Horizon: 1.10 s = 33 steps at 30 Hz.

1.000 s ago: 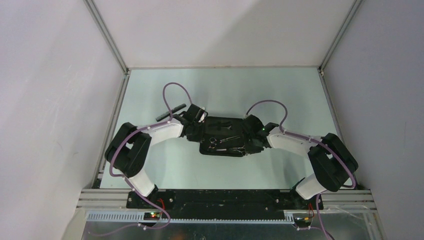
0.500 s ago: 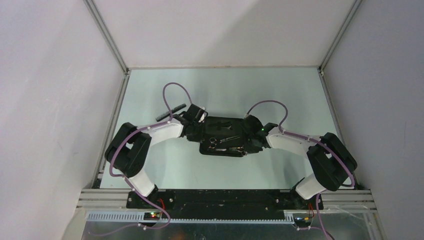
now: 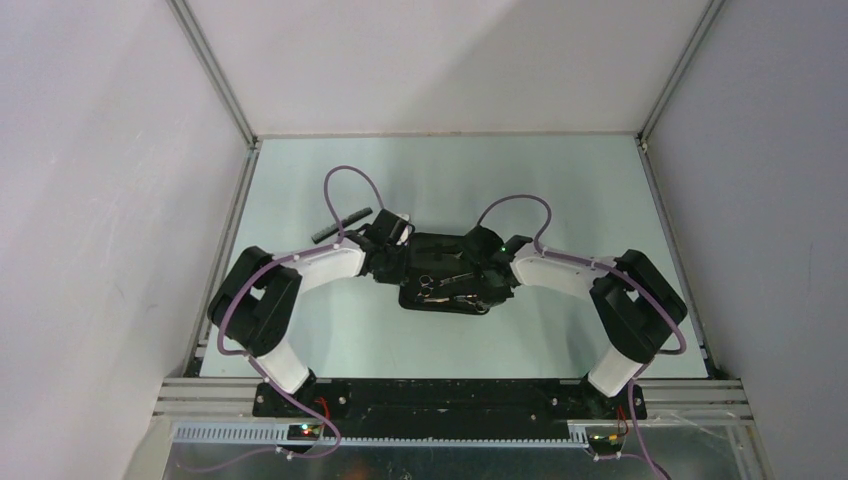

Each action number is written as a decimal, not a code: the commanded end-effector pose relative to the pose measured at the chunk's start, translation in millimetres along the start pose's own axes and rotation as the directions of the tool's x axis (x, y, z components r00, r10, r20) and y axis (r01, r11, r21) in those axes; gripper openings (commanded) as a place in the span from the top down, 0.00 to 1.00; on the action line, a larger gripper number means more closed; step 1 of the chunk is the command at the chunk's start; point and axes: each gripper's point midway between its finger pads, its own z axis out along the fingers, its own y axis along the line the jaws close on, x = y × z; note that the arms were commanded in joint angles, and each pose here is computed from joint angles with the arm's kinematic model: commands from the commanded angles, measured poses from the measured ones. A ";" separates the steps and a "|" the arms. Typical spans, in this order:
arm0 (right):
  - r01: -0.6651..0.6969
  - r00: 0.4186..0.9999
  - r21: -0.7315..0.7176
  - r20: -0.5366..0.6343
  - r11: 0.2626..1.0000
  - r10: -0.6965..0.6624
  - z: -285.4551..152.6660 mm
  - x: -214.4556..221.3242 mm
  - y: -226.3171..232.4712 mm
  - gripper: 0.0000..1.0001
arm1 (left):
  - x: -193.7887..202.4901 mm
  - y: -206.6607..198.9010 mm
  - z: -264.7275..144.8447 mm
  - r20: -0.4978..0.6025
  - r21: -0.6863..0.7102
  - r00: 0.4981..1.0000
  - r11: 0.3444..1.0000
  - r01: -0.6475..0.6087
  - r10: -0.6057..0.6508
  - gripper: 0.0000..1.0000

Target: Sort the hair-cutting tools

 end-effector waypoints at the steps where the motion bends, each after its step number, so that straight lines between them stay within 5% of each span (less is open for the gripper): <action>1: 0.030 0.999 -0.162 0.040 0.986 -0.024 5.0 -20.5 52.7 1.00 | 10.7 -27.5 5.1 -0.017 0.112 1.000 0.994 0.003 -0.001 0.94; 21: 0.237 0.971 -0.243 0.080 0.941 -0.224 11.5 -31.4 108.3 1.00 | 11.9 -38.8 4.1 -0.006 0.150 1.000 0.989 0.006 -0.005 0.95; 33: 0.021 1.000 -0.149 0.008 0.989 -0.020 6.5 -22.5 66.9 1.00 | 12.8 -25.1 2.9 0.013 0.081 0.999 0.996 0.040 -0.041 0.99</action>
